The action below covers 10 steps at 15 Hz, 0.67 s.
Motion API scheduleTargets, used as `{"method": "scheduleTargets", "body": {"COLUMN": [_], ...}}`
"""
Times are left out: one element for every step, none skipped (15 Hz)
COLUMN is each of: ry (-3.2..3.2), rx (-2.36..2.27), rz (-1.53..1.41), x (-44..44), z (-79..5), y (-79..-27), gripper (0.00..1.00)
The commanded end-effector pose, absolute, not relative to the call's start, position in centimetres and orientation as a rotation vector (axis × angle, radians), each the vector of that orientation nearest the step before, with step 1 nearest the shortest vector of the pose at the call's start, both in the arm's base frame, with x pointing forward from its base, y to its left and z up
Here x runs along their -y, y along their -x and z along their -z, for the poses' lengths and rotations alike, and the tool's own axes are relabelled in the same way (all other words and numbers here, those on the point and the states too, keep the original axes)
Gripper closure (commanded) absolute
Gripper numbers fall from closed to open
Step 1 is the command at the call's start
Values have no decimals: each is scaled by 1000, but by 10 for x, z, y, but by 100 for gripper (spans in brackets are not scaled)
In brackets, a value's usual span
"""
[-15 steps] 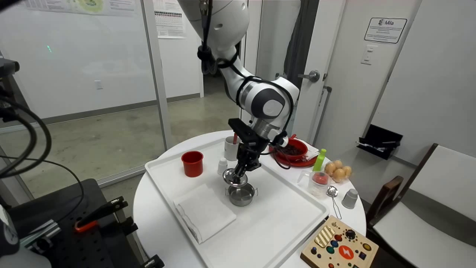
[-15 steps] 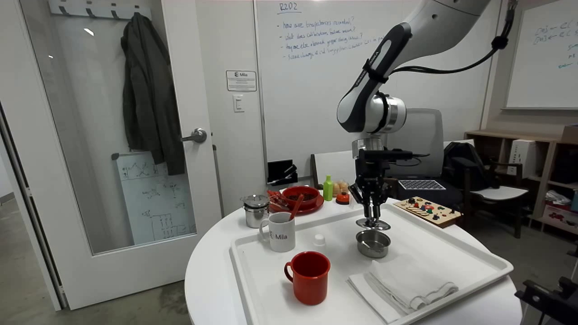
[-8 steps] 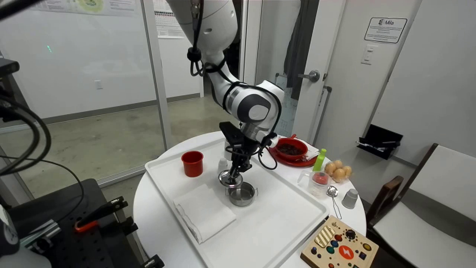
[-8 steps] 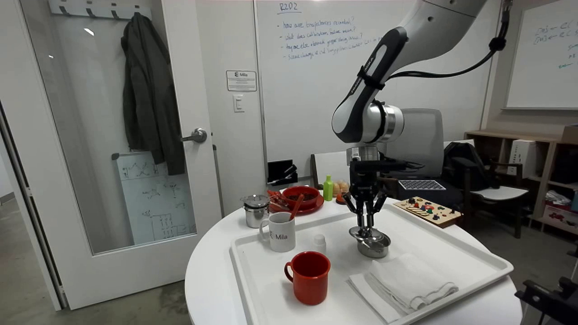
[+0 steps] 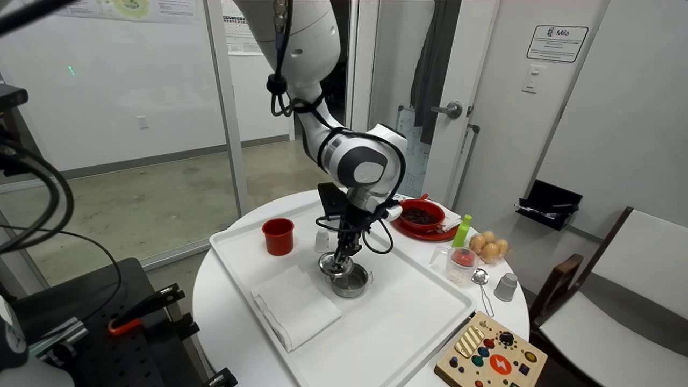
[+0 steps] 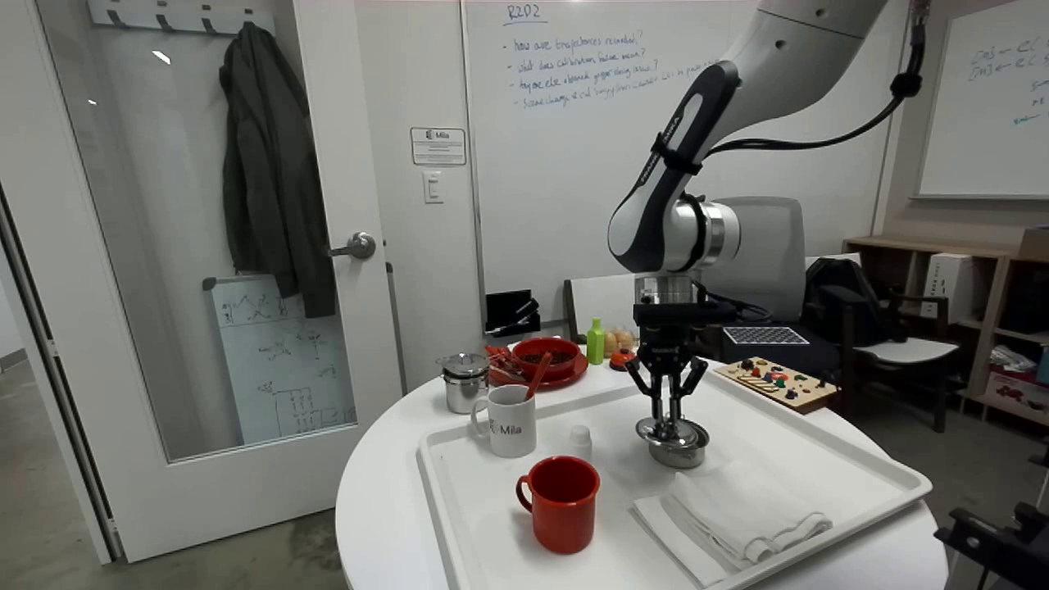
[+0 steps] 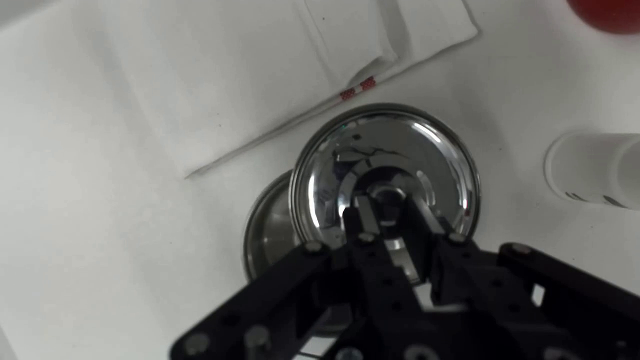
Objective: Pick up the small silver lid from the table and put it on the silver pot.
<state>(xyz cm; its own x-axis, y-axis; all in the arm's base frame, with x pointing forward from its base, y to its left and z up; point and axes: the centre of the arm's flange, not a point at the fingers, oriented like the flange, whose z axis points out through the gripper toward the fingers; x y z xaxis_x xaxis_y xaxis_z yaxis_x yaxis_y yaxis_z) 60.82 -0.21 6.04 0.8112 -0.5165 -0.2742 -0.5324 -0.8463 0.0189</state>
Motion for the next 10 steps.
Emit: {"method": "scheduleTargets", "body": {"ry": [2879,2869,2858,2848,2841,2833,2827,2823,2821,2820], "rx": [-951,-970,-987,-1001,-1016,-1028,-1040,-1050,-1057,-1063], "rz": [-392,-387,-380,-371,-357,-345,-331,-323,-316,-314], "x": [16,20,23,26,28,30,32,33,34,35], "z": [-56,-56,-55,-55,-55,-55,-54,-54,-54,-53], "y": [-597,-597,-596,-596,-597,-598,-598,-600,-601,-602], "gripper": [95,95,95,95,95,95,95,95,95,95]}}
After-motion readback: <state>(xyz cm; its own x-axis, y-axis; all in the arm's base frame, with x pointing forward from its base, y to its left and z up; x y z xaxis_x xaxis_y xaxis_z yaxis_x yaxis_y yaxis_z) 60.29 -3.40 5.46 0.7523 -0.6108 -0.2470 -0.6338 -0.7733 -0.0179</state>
